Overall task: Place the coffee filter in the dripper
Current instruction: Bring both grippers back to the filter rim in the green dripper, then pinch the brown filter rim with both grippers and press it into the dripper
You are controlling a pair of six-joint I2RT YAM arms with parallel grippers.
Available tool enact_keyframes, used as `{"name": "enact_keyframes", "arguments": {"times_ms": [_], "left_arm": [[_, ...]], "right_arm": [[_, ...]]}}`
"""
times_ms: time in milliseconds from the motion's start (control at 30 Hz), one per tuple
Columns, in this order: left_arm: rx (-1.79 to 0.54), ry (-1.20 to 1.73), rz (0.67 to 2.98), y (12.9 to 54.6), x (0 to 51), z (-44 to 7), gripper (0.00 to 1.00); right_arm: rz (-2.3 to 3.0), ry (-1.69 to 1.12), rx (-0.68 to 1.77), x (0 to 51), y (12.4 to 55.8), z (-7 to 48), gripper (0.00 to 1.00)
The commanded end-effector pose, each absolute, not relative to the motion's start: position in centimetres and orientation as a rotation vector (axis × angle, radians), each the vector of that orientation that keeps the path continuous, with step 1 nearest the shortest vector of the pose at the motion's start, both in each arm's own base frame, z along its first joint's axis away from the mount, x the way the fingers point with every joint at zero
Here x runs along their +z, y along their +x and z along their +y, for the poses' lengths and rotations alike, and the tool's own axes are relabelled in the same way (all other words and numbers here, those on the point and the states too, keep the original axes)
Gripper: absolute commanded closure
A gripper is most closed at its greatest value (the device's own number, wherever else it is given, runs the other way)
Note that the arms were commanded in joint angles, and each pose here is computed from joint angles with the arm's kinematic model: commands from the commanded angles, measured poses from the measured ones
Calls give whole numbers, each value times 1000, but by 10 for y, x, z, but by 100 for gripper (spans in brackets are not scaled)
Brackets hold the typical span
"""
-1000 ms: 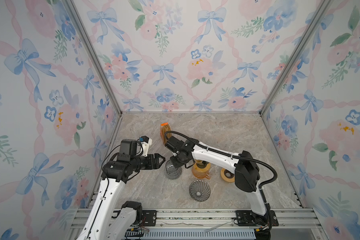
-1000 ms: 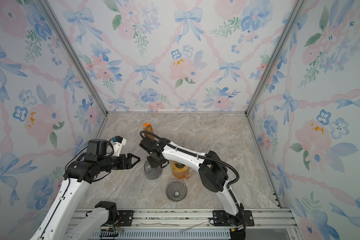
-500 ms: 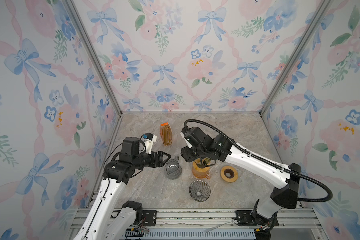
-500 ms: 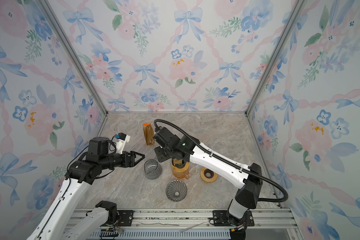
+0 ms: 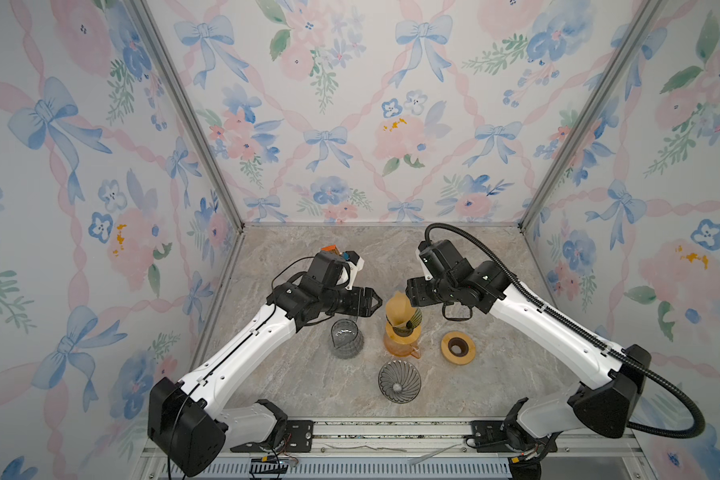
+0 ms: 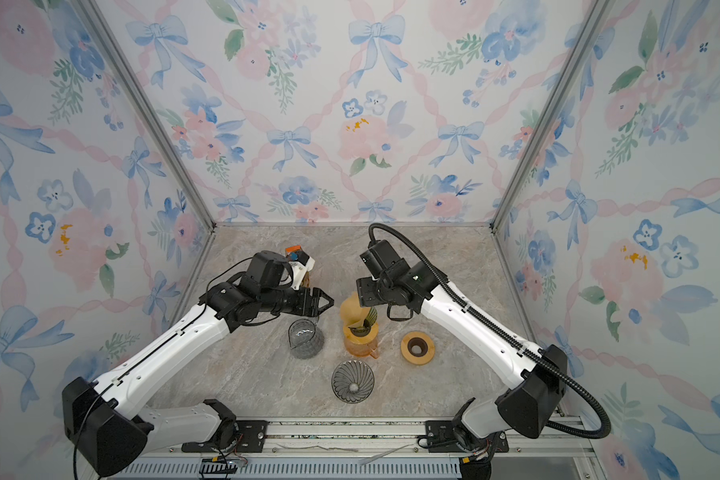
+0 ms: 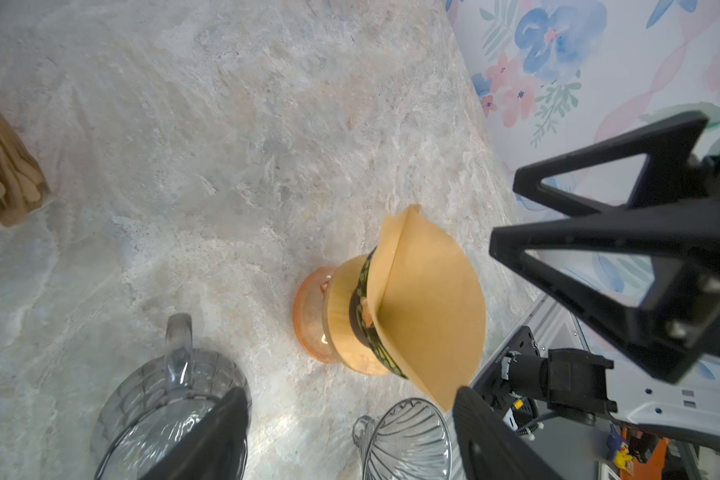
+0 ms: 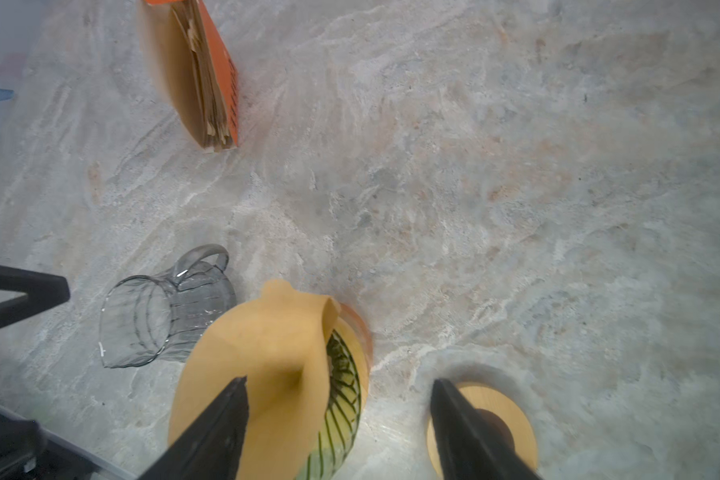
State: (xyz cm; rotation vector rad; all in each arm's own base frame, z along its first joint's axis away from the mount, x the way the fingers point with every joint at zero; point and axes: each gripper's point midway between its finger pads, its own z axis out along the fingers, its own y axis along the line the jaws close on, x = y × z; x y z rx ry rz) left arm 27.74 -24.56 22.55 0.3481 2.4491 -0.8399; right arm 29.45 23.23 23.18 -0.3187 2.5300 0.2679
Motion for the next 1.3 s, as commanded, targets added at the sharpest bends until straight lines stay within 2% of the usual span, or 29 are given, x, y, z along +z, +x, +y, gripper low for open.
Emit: {"name": "enact_keyframes", "arguments": {"times_ms": [0, 333, 700, 1267], "left_arm": [[-762, 328, 2445, 297, 224, -253, 20], [-698, 432, 2500, 312, 198, -286, 20], [-600, 440, 2597, 304, 155, -282, 20], [-557, 436, 2614, 297, 146, -278, 20]], "right_arm": [[2590, -325, 271, 217, 291, 220, 27], [2665, -368, 288, 187, 288, 223, 25], [2706, -373, 290, 164, 269, 212, 25], [2718, -364, 304, 153, 263, 215, 25]]}}
